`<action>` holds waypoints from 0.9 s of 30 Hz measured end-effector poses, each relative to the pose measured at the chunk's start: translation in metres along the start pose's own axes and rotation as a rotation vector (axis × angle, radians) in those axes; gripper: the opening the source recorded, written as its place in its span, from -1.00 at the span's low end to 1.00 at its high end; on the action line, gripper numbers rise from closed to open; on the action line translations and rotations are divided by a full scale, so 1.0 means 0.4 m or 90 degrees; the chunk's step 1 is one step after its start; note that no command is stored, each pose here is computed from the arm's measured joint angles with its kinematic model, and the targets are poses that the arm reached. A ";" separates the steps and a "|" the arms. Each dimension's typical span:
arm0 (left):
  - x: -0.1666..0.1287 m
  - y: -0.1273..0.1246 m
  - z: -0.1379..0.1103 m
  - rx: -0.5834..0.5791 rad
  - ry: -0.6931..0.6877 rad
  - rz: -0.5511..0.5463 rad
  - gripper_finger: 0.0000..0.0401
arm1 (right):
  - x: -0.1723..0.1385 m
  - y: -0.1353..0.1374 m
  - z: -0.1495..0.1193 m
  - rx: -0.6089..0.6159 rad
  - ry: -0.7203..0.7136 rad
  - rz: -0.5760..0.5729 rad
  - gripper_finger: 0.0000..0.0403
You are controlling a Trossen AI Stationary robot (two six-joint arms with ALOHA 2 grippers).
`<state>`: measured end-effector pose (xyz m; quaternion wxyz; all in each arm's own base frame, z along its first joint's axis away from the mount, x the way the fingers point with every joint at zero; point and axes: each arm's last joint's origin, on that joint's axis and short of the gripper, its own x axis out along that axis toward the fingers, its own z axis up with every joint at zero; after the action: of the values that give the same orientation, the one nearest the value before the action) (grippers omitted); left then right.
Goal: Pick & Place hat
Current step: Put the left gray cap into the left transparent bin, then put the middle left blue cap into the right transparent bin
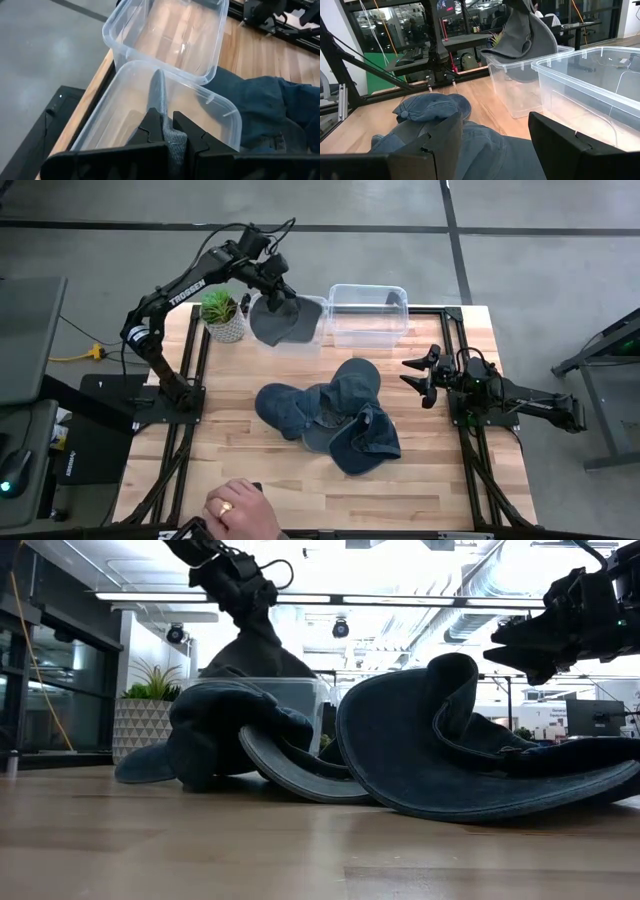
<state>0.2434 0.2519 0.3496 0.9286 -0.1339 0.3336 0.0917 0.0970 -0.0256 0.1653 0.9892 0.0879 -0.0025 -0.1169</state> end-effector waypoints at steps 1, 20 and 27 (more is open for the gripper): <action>0.004 0.002 -0.002 -0.005 0.004 -0.001 -1.00 | 0.000 0.000 0.000 0.000 0.000 0.000 0.10; 0.012 0.014 -0.014 0.008 0.032 0.010 -0.34 | 0.000 0.000 0.000 0.000 0.000 0.000 0.10; 0.011 0.023 -0.019 0.011 0.064 0.093 0.06 | 0.000 0.000 0.000 0.000 0.000 0.000 0.10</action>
<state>0.2397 0.2586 0.3395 0.9026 -0.1054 0.3897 0.1497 0.0970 -0.0256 0.1653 0.9892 0.0879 -0.0025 -0.1171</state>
